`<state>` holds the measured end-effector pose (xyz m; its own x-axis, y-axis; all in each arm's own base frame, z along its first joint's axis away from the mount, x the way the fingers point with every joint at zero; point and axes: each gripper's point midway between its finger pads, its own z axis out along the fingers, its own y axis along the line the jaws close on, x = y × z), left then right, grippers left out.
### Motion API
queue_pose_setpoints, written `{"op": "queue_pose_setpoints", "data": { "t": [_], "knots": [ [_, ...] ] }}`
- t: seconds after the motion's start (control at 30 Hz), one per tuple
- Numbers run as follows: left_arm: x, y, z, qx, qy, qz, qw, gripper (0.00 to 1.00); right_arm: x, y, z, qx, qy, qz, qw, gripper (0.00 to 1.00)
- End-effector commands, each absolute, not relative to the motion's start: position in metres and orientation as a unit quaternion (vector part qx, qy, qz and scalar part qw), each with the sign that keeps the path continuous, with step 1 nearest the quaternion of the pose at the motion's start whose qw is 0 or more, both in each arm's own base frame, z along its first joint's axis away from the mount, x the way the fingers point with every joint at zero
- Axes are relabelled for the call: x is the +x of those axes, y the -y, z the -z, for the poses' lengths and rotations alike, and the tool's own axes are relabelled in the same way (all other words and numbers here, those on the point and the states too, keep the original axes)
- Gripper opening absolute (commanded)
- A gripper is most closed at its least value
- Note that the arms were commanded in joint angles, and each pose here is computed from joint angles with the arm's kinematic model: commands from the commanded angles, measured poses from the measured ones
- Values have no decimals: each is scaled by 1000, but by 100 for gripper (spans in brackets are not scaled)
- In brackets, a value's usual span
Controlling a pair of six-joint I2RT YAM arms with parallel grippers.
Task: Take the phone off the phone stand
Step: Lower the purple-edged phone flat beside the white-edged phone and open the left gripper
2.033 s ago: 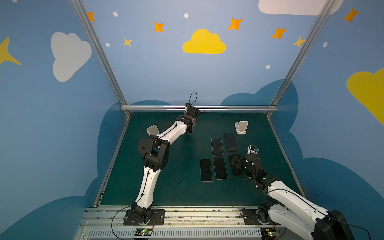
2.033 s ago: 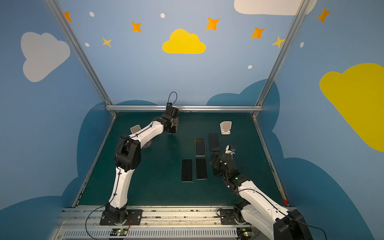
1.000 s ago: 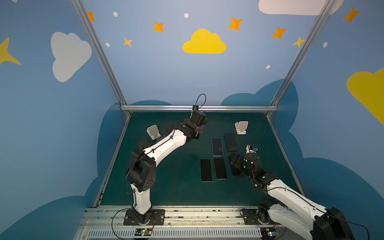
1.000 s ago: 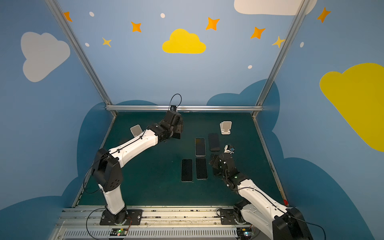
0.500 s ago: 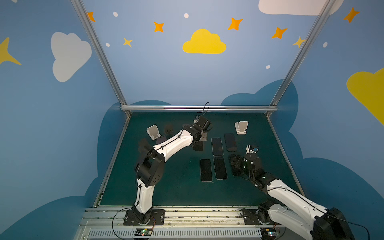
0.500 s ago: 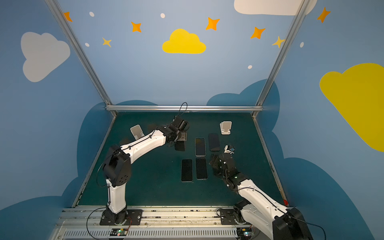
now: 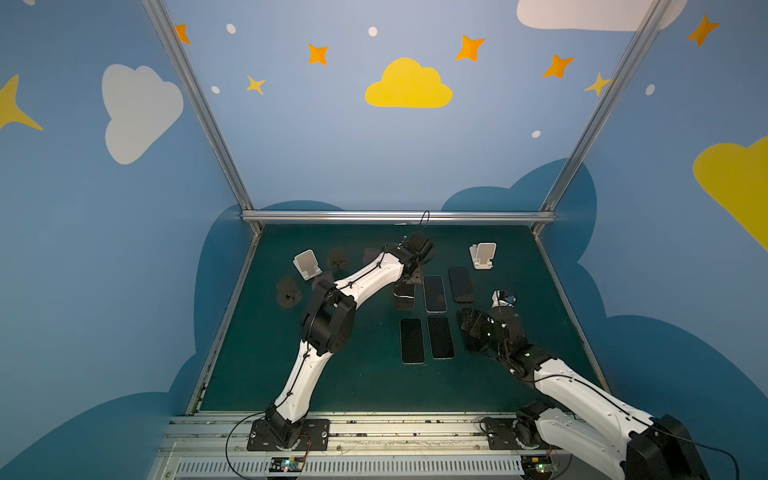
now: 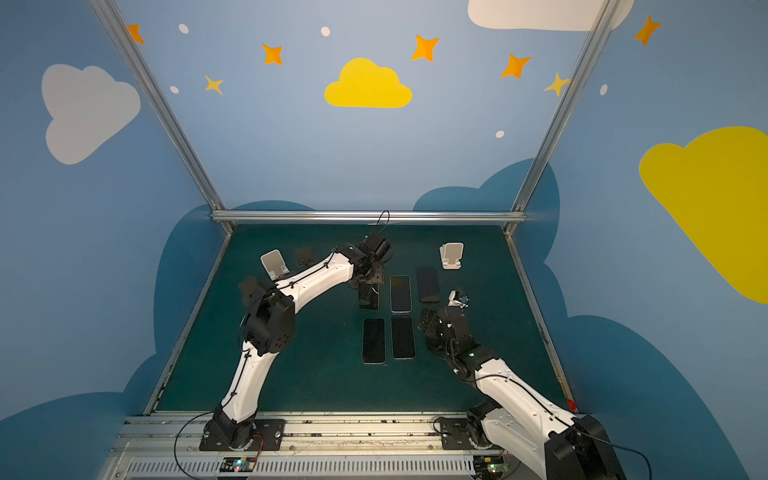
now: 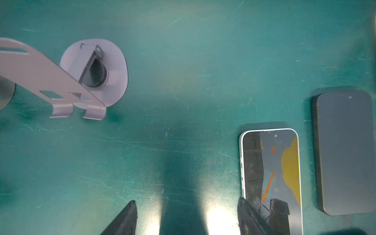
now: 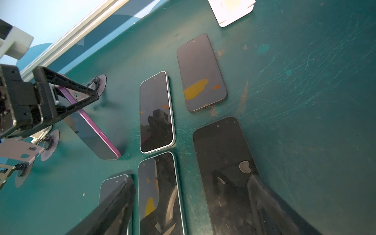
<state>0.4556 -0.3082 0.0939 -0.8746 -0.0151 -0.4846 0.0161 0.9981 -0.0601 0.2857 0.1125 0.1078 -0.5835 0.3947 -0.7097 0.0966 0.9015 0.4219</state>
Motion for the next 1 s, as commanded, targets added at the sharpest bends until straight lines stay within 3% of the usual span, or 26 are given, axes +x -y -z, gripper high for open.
{"op": "queue_pose_setpoints", "data": {
  "t": [0.0, 0.43, 0.97],
  "knots": [
    [454, 308, -89, -2, -973, 19, 230, 48, 291, -114, -116, 149, -869, -175, 439, 87],
    [469, 316, -64, -1, -979, 24, 201, 51, 292, -111, -118, 148, -869, -166, 441, 87],
    [456, 326, -38, -30, -985, 54, 160, 51, 289, -110, -122, 151, -866, -172, 445, 87]
  ]
}}
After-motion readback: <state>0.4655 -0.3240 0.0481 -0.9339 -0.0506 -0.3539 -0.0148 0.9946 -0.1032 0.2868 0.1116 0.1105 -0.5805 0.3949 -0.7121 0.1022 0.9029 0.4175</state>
